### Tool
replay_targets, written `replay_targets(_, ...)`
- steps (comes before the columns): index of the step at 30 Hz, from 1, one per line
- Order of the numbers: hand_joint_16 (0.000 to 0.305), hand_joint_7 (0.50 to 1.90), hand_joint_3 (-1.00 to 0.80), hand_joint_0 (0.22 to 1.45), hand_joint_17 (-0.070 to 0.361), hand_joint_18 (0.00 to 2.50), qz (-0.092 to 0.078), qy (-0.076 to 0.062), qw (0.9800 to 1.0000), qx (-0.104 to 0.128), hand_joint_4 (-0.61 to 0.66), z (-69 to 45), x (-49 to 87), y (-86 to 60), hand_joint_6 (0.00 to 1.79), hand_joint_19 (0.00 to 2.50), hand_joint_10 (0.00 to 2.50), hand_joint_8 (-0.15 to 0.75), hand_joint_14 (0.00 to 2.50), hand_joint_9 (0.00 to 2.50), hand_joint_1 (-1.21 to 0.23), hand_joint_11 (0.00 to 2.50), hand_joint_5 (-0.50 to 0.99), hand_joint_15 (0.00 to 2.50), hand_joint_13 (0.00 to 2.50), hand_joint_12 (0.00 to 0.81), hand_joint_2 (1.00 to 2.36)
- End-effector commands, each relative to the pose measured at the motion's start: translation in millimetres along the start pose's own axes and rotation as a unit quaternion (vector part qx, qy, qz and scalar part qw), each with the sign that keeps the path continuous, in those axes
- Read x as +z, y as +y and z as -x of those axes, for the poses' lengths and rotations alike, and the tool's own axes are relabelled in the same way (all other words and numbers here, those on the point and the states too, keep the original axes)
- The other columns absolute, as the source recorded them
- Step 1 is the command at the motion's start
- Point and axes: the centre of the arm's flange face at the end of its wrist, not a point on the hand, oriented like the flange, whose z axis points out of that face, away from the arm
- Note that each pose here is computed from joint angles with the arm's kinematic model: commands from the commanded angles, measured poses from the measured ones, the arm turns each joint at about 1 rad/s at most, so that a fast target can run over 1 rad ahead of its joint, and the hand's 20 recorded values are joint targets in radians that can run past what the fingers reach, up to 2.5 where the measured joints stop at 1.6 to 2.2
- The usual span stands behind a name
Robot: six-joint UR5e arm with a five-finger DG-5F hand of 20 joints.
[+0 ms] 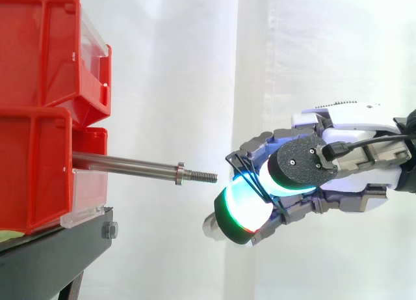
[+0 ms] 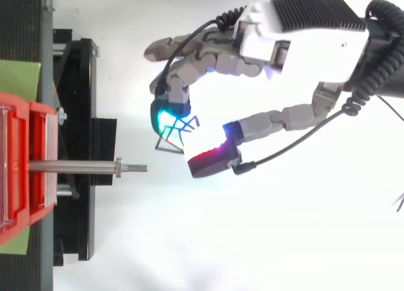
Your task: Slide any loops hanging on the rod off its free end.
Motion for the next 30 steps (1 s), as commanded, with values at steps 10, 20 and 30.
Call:
replay_targets(10, 0.055, 0.95, -0.37, 0.56, 0.125, 0.41, -0.066, -0.039, 0.9926, 0.094, 0.1, 1.0, -7.4, -7.5, 0.88, 0.27, 0.01, 0.265, 0.0, 0.62, -0.55, 0.38, -0.16, 0.12, 0.35, 0.359, 1.01)
replay_targets(20, 0.058, 0.97, -0.06, 0.56, 0.131, 0.43, -0.077, -0.033, 0.9903, 0.11, 0.02, 7.4, -7.5, 0.5, 0.91, 0.25, 0.01, 0.278, 0.0, 0.63, -0.7, 0.38, -0.16, 0.11, 0.36, 0.372, 1.02)
replay_targets(30, 0.053, 0.98, -0.33, 0.62, 0.12, 0.42, -0.084, -0.031, 0.9898, 0.112, 0.03, 11.1, -10.4, 6.2, 0.91, 0.26, 0.01, 0.256, 0.0, 0.63, -0.77, 0.39, -0.16, 0.11, 0.36, 0.351, 1.01)
